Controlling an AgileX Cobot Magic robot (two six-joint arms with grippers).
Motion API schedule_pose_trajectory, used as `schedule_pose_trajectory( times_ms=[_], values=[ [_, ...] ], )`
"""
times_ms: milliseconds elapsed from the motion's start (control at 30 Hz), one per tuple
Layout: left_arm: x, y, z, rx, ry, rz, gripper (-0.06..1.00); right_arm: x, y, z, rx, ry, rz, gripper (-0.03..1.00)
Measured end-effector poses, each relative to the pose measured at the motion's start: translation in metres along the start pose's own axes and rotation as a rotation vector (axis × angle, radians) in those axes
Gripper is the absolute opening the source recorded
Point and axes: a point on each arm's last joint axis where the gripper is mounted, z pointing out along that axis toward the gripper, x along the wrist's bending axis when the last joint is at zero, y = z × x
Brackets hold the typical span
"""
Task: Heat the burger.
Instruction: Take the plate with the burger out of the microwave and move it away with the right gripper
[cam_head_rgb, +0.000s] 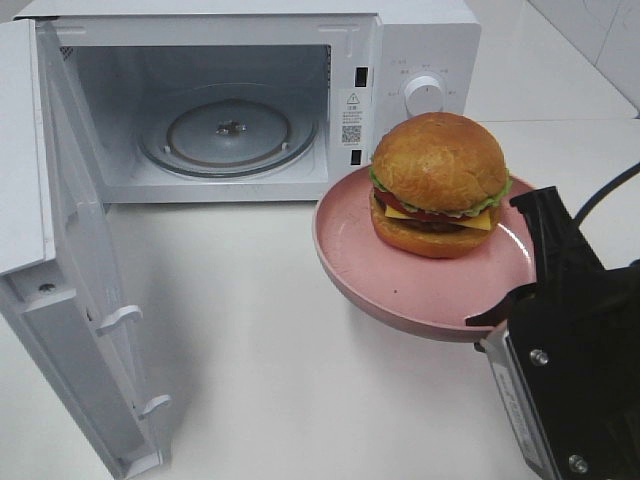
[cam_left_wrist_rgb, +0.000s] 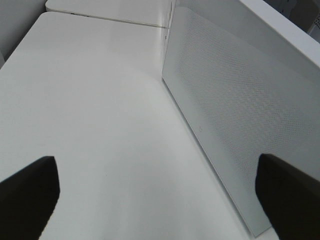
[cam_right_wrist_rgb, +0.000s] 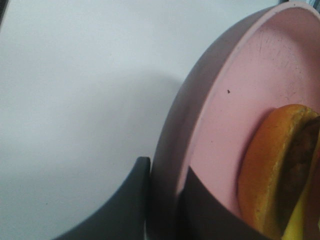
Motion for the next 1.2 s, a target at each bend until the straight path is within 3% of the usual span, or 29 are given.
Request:
schedule_pose_trajectory(
  times_ms=[500, 833, 1200],
  values=[
    [0.0, 0.0, 0.0, 0.0, 0.0, 0.0, 0.99, 0.008, -0.023, -0.035, 0.177, -0.036, 0.231, 0.09],
    [0.0, 0.0, 0.0, 0.0, 0.0, 0.0, 0.99, 0.013, -0.043, -0.043, 0.403, -0.072, 0.478, 0.09],
    [0.0, 0.0, 0.0, 0.0, 0.0, 0.0, 0.99, 0.018, -0.054, -0.049, 0.55, -0.101, 0.665, 0.09]
  ],
)
